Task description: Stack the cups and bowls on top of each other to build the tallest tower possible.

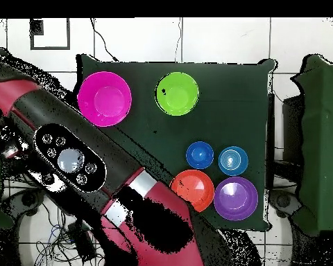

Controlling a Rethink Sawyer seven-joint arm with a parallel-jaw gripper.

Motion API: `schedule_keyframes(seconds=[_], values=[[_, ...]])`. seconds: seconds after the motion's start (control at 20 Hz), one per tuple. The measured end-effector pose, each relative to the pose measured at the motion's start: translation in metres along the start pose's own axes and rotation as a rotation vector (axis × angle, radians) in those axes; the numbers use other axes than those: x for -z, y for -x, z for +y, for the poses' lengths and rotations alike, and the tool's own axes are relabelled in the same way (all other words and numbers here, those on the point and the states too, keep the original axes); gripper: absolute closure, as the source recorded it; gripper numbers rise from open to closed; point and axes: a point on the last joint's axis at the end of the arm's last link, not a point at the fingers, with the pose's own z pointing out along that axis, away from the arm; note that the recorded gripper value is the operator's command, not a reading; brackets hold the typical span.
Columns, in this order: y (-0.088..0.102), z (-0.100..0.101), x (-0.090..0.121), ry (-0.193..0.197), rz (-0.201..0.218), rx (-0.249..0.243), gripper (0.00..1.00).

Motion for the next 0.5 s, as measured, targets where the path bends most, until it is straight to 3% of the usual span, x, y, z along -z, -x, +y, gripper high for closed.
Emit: schedule_keyframes(seconds=[0.25,0.5], values=[[-0.014,0.000,0.009,-0.030,0.049,-0.038,0.00],[-0.025,0.004,0.010,0.007,0.057,-0.057,0.00]])
